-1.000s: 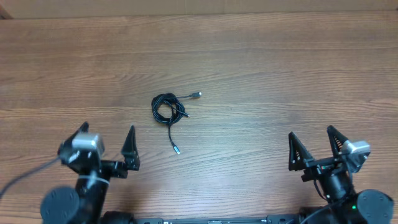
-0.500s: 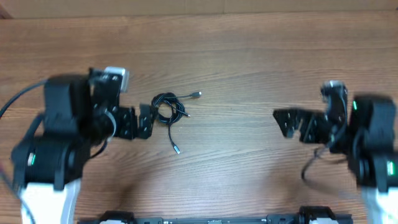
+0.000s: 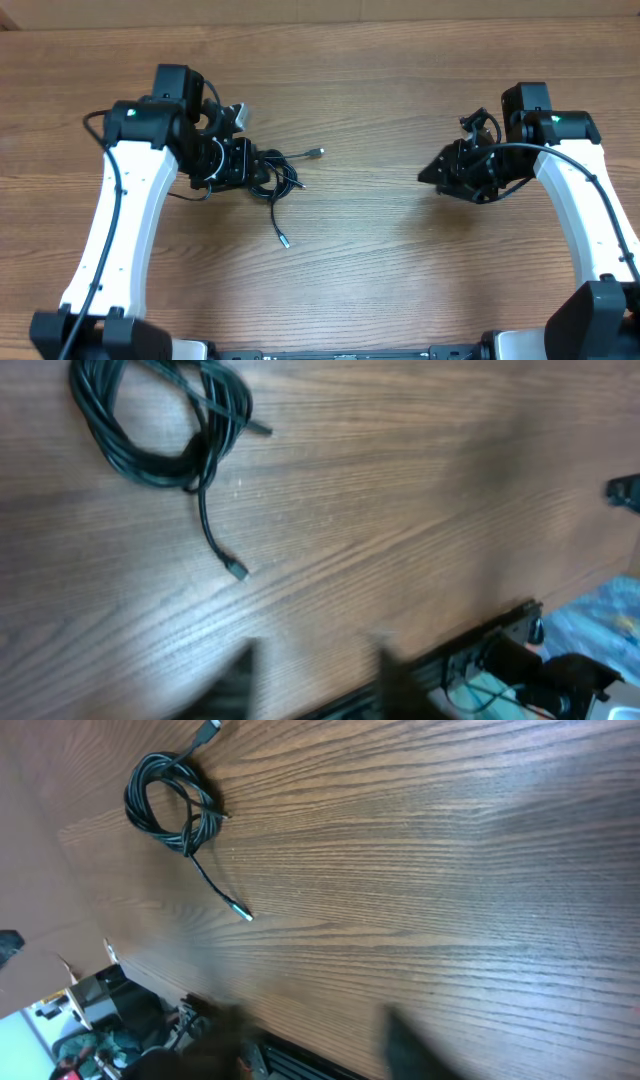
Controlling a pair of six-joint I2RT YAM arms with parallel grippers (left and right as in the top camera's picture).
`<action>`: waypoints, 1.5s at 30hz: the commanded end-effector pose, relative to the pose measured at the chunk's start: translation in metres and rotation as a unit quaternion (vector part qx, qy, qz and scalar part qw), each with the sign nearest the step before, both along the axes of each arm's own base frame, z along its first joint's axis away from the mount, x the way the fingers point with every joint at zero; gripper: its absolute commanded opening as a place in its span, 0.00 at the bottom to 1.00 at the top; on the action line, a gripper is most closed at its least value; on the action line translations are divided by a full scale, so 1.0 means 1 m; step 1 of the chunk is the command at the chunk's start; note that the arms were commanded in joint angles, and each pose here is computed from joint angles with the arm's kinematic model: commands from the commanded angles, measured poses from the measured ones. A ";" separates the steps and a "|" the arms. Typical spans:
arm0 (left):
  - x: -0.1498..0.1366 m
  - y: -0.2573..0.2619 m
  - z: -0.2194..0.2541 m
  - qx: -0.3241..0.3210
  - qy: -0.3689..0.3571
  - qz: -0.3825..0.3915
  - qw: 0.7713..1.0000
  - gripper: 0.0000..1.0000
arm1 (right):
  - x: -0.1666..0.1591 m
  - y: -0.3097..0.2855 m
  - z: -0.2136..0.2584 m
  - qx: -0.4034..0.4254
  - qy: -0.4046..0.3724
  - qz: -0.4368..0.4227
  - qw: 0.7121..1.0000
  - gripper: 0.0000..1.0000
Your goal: Untangle cables
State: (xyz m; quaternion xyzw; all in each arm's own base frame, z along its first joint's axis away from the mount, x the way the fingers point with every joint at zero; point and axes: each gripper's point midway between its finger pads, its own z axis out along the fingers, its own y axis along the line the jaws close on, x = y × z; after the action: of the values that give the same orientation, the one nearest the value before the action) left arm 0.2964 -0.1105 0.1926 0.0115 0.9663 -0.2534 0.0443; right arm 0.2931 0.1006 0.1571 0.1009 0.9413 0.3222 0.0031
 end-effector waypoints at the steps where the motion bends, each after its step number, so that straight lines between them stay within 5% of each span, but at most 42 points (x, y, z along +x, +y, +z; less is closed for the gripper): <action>1: 0.005 -0.009 -0.011 -0.010 0.025 -0.008 1.000 0.04 | 0.001 0.003 0.003 0.008 -0.008 0.003 1.000 0.04; 7: 0.007 -0.022 -0.030 -0.003 0.050 -0.028 0.998 0.06 | 0.006 0.005 -0.005 0.007 -0.024 0.007 1.000 0.04; 9: 0.007 -0.021 -0.040 0.014 0.062 -0.031 0.997 0.21 | 0.007 0.009 -0.007 0.007 -0.030 0.012 0.999 0.04; 13: 0.008 -0.021 -0.061 0.037 0.091 -0.029 0.995 0.27 | 0.007 0.026 -0.008 0.008 -0.041 0.036 0.998 0.33; 17: 0.012 -0.005 -0.087 0.089 0.113 -0.024 0.989 0.37 | 0.008 0.047 -0.012 0.009 -0.051 0.049 0.997 0.41; 20: 0.020 0.013 -0.097 0.138 0.111 -0.003 0.984 0.55 | 0.011 0.052 -0.026 -0.011 -0.040 0.019 0.999 0.41; 24: 0.040 0.046 -0.104 0.220 0.084 0.075 0.969 0.55 | 0.010 0.069 -0.050 -0.015 -0.028 -0.013 0.999 0.41; 33: 0.068 0.046 -0.105 0.221 0.030 0.096 0.970 0.50 | -0.006 0.096 -0.108 -0.048 -0.009 -0.104 0.993 0.40; 45: 0.071 0.047 -0.129 0.223 0.015 0.100 0.969 0.49 | -0.012 0.119 -0.121 -0.073 -0.073 -0.076 0.992 0.41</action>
State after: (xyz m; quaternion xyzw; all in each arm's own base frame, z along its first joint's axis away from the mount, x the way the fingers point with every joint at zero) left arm 0.3676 -0.0666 0.0689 -0.0722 0.9954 -0.0330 0.0533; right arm 0.2773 0.2224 0.0369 0.1420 0.9488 0.2684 0.0866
